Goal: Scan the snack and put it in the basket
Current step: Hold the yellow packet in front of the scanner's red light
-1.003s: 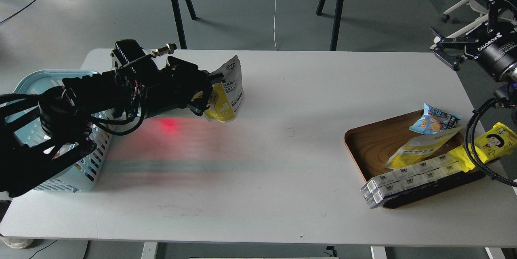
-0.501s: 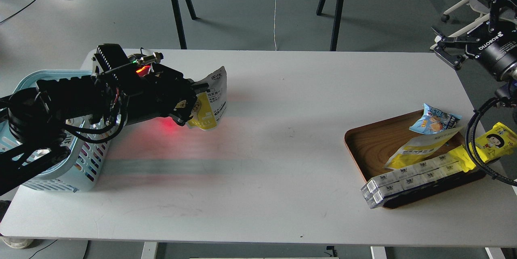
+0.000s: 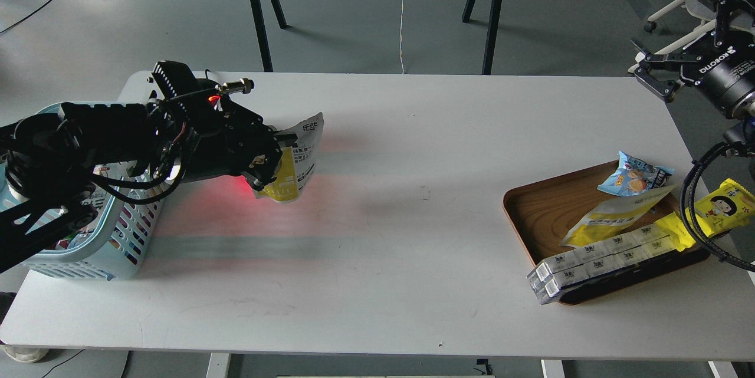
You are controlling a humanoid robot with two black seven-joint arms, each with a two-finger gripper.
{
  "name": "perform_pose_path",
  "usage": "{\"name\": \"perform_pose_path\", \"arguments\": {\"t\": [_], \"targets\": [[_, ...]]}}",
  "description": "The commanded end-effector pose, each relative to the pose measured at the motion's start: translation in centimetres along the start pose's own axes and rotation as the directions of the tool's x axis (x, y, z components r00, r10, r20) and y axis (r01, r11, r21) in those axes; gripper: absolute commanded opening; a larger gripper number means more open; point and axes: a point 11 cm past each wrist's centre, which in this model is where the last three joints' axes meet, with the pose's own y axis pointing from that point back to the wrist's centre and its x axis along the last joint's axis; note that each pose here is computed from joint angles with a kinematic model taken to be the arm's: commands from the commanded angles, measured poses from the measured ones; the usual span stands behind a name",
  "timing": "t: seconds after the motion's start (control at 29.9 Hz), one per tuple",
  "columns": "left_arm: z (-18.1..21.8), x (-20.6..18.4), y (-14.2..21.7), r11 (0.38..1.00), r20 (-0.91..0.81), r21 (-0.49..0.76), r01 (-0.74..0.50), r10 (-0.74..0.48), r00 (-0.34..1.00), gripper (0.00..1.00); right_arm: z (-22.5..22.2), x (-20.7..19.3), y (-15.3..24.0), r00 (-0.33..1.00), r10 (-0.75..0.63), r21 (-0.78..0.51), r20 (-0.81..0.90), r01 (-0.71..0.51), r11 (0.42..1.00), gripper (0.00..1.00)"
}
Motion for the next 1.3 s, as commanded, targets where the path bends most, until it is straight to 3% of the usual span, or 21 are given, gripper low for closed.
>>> {"name": "perform_pose_path", "arguments": {"t": [0.0,0.67,1.27], "targets": [[-0.4,1.1,0.2,1.000,0.019,0.009,-0.016,0.016,1.000,0.01,0.0,0.0,0.0,1.000,0.000,0.000,0.001,0.000,1.000,0.98],[-1.1,3.4,0.0,0.998,0.047,0.020,-0.060,0.059,0.997,0.01,0.2,0.0,-0.1,1.000,-0.001,-0.004,0.002,0.001,1.000,0.98],[-3.6,3.2,-1.4,0.996,0.002,0.080,-0.042,0.042,0.999,0.01,0.4,-0.1,-0.3,1.000,-0.005,-0.004,0.005,0.005,1.000,0.98]]}}
